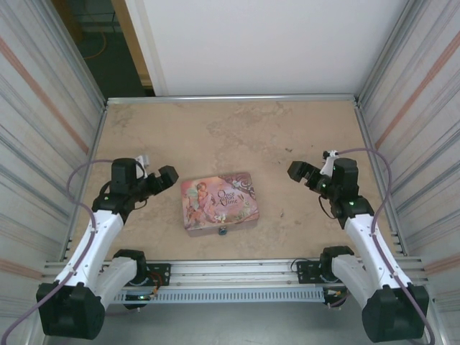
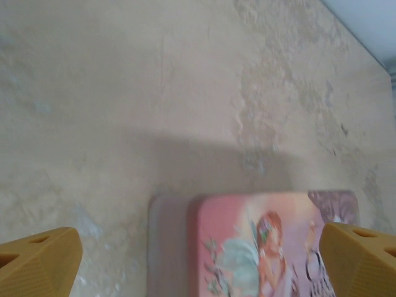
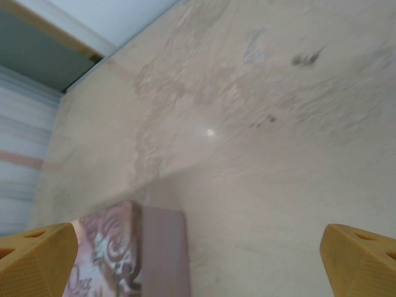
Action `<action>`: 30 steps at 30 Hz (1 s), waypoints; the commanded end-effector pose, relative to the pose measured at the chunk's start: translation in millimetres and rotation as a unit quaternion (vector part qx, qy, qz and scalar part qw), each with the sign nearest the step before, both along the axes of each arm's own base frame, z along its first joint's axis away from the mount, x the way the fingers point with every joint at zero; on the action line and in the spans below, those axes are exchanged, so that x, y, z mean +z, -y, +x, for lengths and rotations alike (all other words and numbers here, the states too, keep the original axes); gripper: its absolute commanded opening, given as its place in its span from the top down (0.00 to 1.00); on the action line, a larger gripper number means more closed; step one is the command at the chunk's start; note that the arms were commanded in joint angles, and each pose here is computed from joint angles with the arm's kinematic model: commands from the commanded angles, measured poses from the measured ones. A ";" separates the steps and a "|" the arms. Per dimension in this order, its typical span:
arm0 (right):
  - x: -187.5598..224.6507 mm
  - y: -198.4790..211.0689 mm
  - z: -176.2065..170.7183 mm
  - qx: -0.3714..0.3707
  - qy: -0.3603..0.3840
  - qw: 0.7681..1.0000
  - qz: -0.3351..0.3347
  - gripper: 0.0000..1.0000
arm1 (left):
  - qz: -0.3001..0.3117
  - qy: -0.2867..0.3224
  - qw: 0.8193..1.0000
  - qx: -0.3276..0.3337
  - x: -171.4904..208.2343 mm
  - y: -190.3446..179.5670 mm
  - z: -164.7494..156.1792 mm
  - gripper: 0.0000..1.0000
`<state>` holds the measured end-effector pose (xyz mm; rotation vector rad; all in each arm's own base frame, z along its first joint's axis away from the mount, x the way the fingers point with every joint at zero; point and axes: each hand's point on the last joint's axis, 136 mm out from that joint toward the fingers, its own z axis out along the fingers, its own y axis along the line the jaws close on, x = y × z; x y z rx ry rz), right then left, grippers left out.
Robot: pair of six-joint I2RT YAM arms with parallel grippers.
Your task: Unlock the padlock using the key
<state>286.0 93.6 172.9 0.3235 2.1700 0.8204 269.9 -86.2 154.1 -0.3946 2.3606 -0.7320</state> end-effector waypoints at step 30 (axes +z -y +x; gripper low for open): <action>-61.5 -151.4 -34.6 0.224 -0.188 0.956 0.031 0.01 | -0.081 -0.204 0.963 -0.154 -44.6 86.4 -71.9 0.01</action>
